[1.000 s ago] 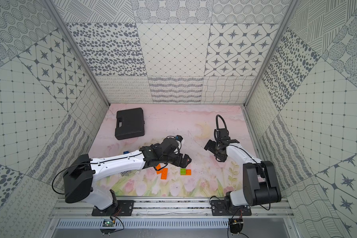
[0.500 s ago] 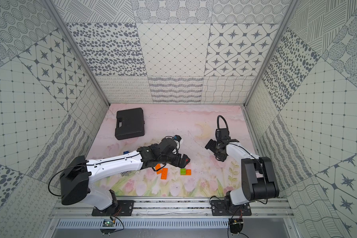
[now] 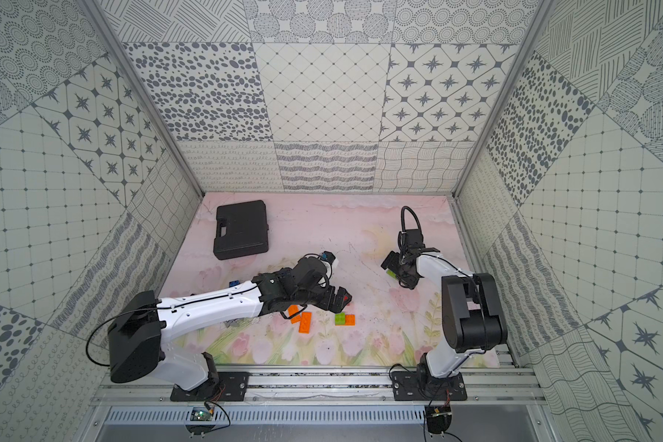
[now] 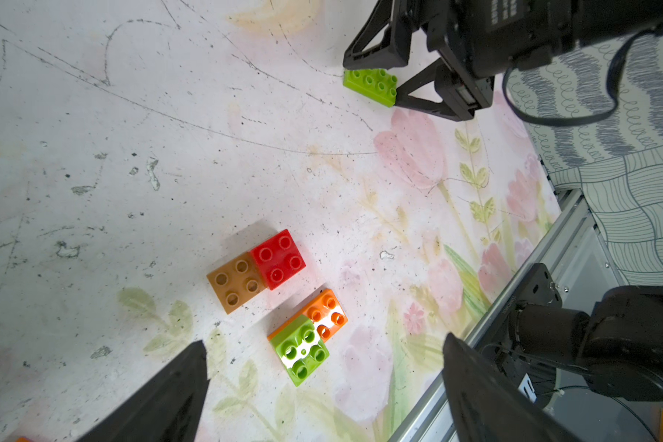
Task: Assemble the number 5 with lego
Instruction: Move the lego brick at the center of the board, then pick up the lego brick from the center of the board, then assemble the lego brick with the lego brick.
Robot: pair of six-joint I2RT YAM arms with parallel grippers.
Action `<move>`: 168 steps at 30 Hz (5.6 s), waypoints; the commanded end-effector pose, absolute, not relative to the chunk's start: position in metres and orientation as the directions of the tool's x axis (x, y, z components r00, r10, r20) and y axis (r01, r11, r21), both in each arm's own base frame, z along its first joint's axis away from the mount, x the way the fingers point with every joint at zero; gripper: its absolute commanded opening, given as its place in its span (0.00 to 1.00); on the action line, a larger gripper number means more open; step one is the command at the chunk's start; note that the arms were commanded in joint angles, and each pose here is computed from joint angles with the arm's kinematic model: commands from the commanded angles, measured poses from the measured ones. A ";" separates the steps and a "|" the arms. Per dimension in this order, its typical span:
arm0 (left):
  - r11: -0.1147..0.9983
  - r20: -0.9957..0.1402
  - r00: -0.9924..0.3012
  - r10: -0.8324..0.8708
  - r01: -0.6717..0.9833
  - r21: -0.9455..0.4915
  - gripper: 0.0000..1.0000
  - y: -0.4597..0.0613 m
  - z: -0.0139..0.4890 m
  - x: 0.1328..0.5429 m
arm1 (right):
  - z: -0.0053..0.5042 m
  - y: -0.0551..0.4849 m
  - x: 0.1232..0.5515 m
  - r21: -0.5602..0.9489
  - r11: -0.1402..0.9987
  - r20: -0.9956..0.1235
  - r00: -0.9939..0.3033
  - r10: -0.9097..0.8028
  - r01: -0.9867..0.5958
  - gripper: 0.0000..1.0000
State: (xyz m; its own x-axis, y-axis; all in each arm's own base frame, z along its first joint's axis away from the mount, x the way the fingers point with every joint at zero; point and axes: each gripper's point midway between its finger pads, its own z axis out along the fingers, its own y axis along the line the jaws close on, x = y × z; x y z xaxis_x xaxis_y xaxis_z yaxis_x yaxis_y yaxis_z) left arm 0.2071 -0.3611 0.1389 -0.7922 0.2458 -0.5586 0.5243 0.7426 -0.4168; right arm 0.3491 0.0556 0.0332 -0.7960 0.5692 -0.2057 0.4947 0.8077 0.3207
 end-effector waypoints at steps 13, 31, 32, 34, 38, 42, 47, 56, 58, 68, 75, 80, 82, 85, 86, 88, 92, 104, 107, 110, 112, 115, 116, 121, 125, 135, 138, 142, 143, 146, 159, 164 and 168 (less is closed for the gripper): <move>0.751 -0.572 -0.787 0.230 0.518 -0.410 0.99 -0.357 0.141 0.208 | 0.002 0.053 0.339 -0.046 0.963 -0.125 -0.958 0.258 0.265 0.87; 0.759 -0.576 -0.788 0.218 0.508 -0.408 0.99 -0.352 0.142 0.207 | 0.009 0.063 0.336 0.008 0.973 -0.107 -0.967 0.231 0.231 0.68; 0.760 -0.576 -0.788 0.217 0.507 -0.407 0.99 -0.352 0.142 0.208 | 0.011 0.066 0.333 0.023 0.973 -0.107 -0.967 0.230 0.228 0.68; 0.761 -0.575 -0.790 0.214 0.504 -0.409 0.99 -0.352 0.141 0.208 | 0.016 0.074 0.328 0.047 0.976 -0.106 -0.971 0.216 0.212 0.68; 0.772 -0.577 -0.791 0.202 0.491 -0.403 0.99 -0.349 0.141 0.210 | 0.022 0.095 0.302 0.047 0.986 -0.099 -0.982 0.161 0.157 0.68; 0.781 -0.593 -0.784 0.182 0.482 -0.397 0.99 -0.344 0.143 0.212 | 0.023 0.112 0.270 0.018 0.994 -0.084 -0.990 0.109 0.108 0.69; 0.790 -0.611 -0.777 0.149 0.466 -0.399 0.99 -0.336 0.143 0.213 | 0.016 0.126 0.236 -0.026 0.999 -0.052 -0.998 0.041 0.043 0.70; 0.788 -0.614 -0.776 0.145 0.466 -0.402 0.99 -0.334 0.144 0.212 | 0.015 0.128 0.235 -0.030 0.997 -0.084 -0.994 0.070 0.073 0.80; 0.788 -0.613 -0.776 0.146 0.466 -0.403 0.99 -0.334 0.144 0.212 | 0.017 0.129 0.238 -0.020 0.995 -0.106 -0.989 0.099 0.102 0.80; 0.787 -0.614 -0.775 0.152 0.471 -0.399 0.99 -0.335 0.143 0.212 | 0.006 0.127 0.232 -0.016 0.991 -0.083 -0.988 0.130 0.131 0.75; 0.783 -0.612 -0.775 0.158 0.476 -0.401 0.99 -0.338 0.143 0.212 | 0.006 0.132 0.228 0.022 0.992 -0.069 -0.990 0.125 0.124 0.71; 0.782 -0.612 -0.775 0.158 0.476 -0.402 0.99 -0.339 0.144 0.213 | 0.011 0.135 0.228 0.039 0.992 -0.076 -0.990 0.120 0.117 0.66; 0.782 -0.612 -0.775 0.158 0.477 -0.402 0.99 -0.339 0.145 0.213 | 0.015 0.135 0.229 0.045 0.992 -0.083 -0.989 0.119 0.115 0.66; 0.783 -0.614 -0.773 0.156 0.476 -0.400 0.99 -0.338 0.145 0.213 | 0.025 0.136 0.229 0.056 0.992 -0.098 -0.988 0.119 0.114 0.66; 0.782 -0.616 -0.773 0.155 0.477 -0.401 0.99 -0.339 0.146 0.213 | 0.029 0.136 0.228 0.062 0.992 -0.104 -0.987 0.120 0.114 0.66; 0.784 -0.615 -0.773 0.156 0.476 -0.399 0.99 -0.338 0.145 0.213 | 0.036 0.136 0.228 0.074 0.991 -0.117 -0.986 0.121 0.112 0.66; 0.789 -0.618 -0.774 0.141 0.465 -0.401 0.99 -0.336 0.145 0.214 | 0.048 0.137 0.224 0.091 0.989 -0.131 -0.983 0.127 0.116 0.66; 0.840 -0.659 -0.752 0.017 0.369 -0.399 0.99 -0.302 0.147 0.219 | 0.073 0.178 0.202 0.186 0.979 -0.158 -0.981 0.110 0.080 0.66; 0.852 -0.669 -0.743 -0.021 0.337 -0.400 0.99 -0.288 0.145 0.218 | 0.074 0.193 0.198 0.177 0.983 -0.160 -0.984 0.080 0.051 0.66; 0.860 -0.675 -0.735 -0.058 0.307 -0.408 0.99 -0.274 0.142 0.217 | 0.074 0.207 0.196 0.156 0.988 -0.162 -0.986 0.044 0.018 0.66; 0.857 -0.677 -0.733 -0.074 0.300 -0.418 0.99 -0.269 0.140 0.215 | 0.074 0.216 0.195 0.143 0.990 -0.166 -0.986 0.025 0.001 0.66; 0.862 -0.673 -0.733 -0.094 0.279 -0.423 0.99 -0.262 0.137 0.215 | 0.075 0.227 0.195 0.126 0.992 -0.174 -0.985 0.001 -0.021 0.66; 0.864 -0.671 -0.735 -0.096 0.274 -0.423 0.99 -0.260 0.136 0.215 | 0.074 0.229 0.195 0.120 0.992 -0.173 -0.985 -0.005 -0.026 0.66; 0.870 -0.654 -0.748 -0.116 0.241 -0.429 0.99 -0.252 0.129 0.213 | 0.072 0.237 0.194 0.104 0.994 -0.172 -0.985 -0.025 -0.043 0.66; 0.865 -0.647 -0.750 -0.138 0.227 -0.448 0.99 -0.248 0.126 0.212 | 0.069 0.239 0.192 0.084 0.995 -0.162 -0.986 -0.033 -0.047 0.66; 0.854 -0.632 -0.761 -0.143 0.228 -0.467 0.99 -0.249 0.126 0.214 | 0.065 0.240 0.192 0.069 0.997 -0.160 -0.987 -0.031 -0.042 0.66; 0.849 -0.630 -0.764 -0.140 0.234 -0.473 0.99 -0.251 0.126 0.214 | 0.064 0.240 0.192 0.066 0.997 -0.156 -0.987 -0.030 -0.041 0.66; 0.850 -0.630 -0.763 -0.144 0.231 -0.474 0.99 -0.250 0.126 0.214 | 0.063 0.241 0.192 0.068 0.997 -0.155 -0.987 -0.030 -0.041 0.66; 0.850 -0.630 -0.763 -0.146 0.229 -0.475 0.99 -0.250 0.126 0.214 | 0.062 0.241 0.192 0.065 0.997 -0.155 -0.987 -0.030 -0.041 0.66; 0.851 -0.630 -0.762 -0.149 0.226 -0.474 0.99 -0.249 0.126 0.215 | 0.060 0.241 0.191 0.064 0.997 -0.152 -0.988 -0.028 -0.038 0.66; 0.852 -0.626 -0.765 -0.153 0.218 -0.476 0.99 -0.249 0.125 0.215 | 0.050 0.241 0.191 0.045 0.999 -0.140 -0.990 -0.023 -0.030 0.66; 0.851 -0.624 -0.766 -0.153 0.218 -0.477 0.99 -0.249 0.125 0.216 | 0.047 0.240 0.191 0.038 0.999 -0.136 -0.990 -0.024 -0.029 0.66; 0.852 -0.623 -0.767 -0.150 0.220 -0.476 0.99 -0.249 0.124 0.216 | 0.043 0.238 0.190 0.026 0.999 -0.129 -0.991 -0.039 -0.043 0.66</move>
State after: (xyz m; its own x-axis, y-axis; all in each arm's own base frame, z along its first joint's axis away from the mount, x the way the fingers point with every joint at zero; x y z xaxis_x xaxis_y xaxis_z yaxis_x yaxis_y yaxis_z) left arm 0.2124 -0.2442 0.1185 -0.7764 -0.1359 -0.6154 0.2089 0.8658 -0.4546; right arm 0.1874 0.2386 0.0511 -0.9910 -0.0397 -0.1278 -0.0471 0.9973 0.0556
